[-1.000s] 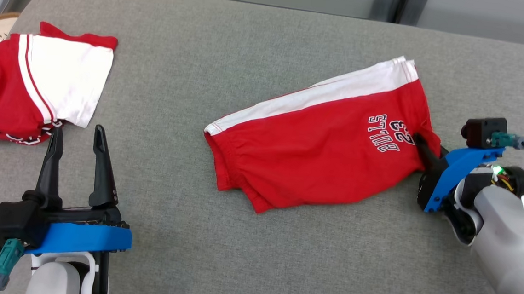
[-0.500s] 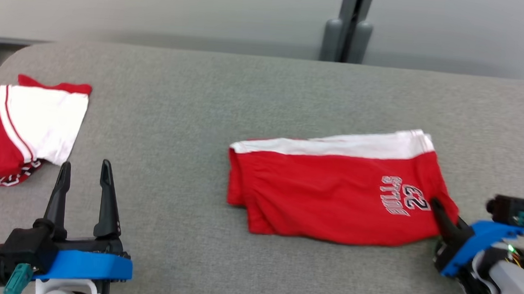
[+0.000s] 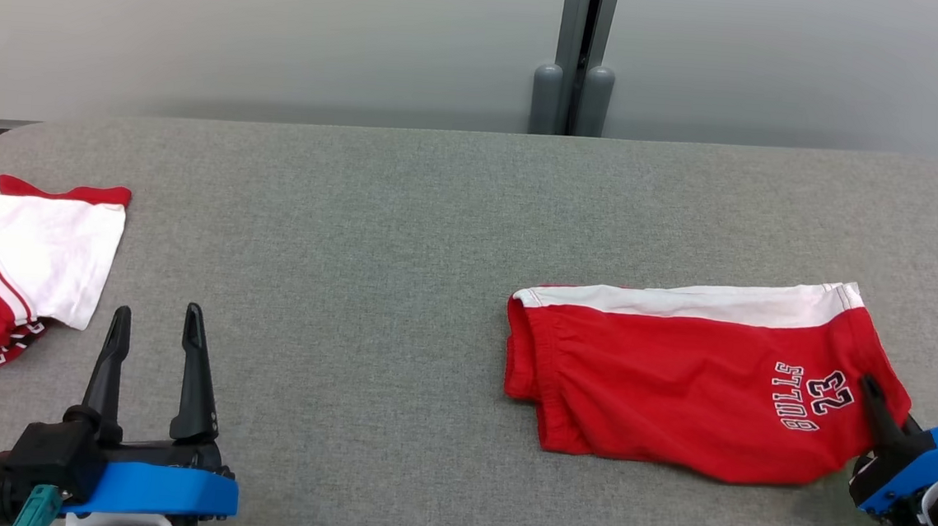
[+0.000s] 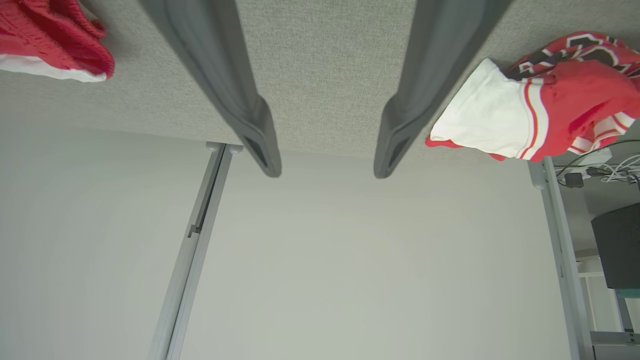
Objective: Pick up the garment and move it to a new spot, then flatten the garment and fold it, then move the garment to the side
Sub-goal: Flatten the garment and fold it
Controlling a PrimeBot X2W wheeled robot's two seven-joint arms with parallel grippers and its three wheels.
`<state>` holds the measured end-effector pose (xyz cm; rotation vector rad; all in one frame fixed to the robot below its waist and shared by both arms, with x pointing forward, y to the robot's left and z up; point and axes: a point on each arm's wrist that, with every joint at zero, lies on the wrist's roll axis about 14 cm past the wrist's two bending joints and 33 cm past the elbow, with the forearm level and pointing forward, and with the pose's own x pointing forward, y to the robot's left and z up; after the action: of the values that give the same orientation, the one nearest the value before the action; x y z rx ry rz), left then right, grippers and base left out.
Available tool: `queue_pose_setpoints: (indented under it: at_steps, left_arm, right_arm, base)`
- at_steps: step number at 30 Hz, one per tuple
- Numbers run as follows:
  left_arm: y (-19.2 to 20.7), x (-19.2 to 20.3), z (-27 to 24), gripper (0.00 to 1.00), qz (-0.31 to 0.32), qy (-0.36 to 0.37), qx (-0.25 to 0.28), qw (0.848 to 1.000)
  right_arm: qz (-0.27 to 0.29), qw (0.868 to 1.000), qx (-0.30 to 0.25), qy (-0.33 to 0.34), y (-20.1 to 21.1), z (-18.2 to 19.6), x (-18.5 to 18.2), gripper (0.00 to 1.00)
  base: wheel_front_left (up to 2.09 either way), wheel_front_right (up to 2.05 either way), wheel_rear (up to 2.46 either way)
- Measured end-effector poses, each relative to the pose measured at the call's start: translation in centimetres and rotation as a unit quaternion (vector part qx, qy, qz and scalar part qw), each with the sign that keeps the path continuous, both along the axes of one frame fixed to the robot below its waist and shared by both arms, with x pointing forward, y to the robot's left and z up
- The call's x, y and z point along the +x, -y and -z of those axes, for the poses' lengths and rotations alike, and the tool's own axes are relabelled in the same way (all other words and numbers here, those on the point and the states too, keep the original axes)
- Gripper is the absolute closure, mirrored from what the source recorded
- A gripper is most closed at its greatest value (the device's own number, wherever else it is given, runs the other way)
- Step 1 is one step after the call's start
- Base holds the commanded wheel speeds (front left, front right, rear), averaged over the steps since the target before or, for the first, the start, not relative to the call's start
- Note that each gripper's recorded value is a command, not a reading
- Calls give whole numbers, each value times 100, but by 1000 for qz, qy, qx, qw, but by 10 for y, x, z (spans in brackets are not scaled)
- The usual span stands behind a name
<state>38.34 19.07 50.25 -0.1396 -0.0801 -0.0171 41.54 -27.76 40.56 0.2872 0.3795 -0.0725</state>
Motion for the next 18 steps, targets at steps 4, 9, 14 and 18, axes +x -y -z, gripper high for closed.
queue_pose_setpoints:
  at_steps: [4, 9, 14, 18]
  left_arm:
    - [-1, -2, -2, 0, -1, 2, -2, 1000]
    - [-3, -6, -3, 0, -4, 3, -4, 1000]
    - [-5, -8, -2, 0, -8, 2, -4, 1000]
    - [-7, -10, -1, 0, -10, 1, -4, 1000]
  right_arm:
    - [-20, 999, -4, 38, -13, -20, 14, 100]
    - [-67, 992, 6, 102, -56, -54, 34, 100]
    - [-123, 981, 17, 147, -108, -78, 46, 100]
    - [-172, 972, 23, 160, -151, -83, 46, 100]
  base:
    - [0, 0, 0]
    - [0, 0, 0]
    - [0, 0, 0]
    - [0, 0, 0]
